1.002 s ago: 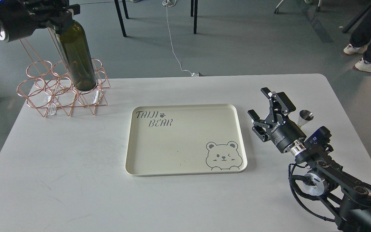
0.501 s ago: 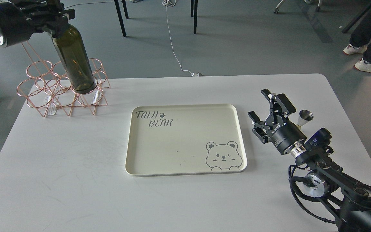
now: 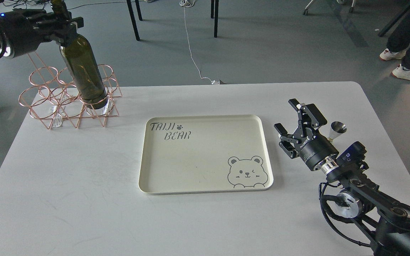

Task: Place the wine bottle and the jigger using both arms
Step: 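Lower the bottle into a slot of the wire wine rack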

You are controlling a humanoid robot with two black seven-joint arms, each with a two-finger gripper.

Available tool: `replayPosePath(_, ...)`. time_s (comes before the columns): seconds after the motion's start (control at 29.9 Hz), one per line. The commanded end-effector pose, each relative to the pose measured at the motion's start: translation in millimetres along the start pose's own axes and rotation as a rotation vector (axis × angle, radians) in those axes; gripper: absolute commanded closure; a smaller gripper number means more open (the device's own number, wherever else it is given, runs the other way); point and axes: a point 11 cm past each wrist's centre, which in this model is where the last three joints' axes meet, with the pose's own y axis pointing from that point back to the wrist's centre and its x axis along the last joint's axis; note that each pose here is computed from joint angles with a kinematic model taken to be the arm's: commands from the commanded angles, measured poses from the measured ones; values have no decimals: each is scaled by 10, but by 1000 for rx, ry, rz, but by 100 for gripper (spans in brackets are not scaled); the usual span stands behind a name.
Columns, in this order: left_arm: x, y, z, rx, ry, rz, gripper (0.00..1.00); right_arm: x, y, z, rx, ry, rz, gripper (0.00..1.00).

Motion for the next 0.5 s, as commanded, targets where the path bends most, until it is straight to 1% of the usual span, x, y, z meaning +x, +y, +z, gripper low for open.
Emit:
replayPosePath(0.0,-82,-7,-41,12,15,-11,91,-1,5,7,-1,-1,1,1)
replayPosePath(0.13,-113,-48,-7,4,17,-7,90,1,14,18,-4,-2,2,1)
replayPosePath(0.23,-231,-41,-55,17,35,-25,90,1,19,23,-5,-3,3,1)
replayPosePath(0.47,-350,-82,-45,17,52,-36,88,1,19,23,-5,-3,3,1)
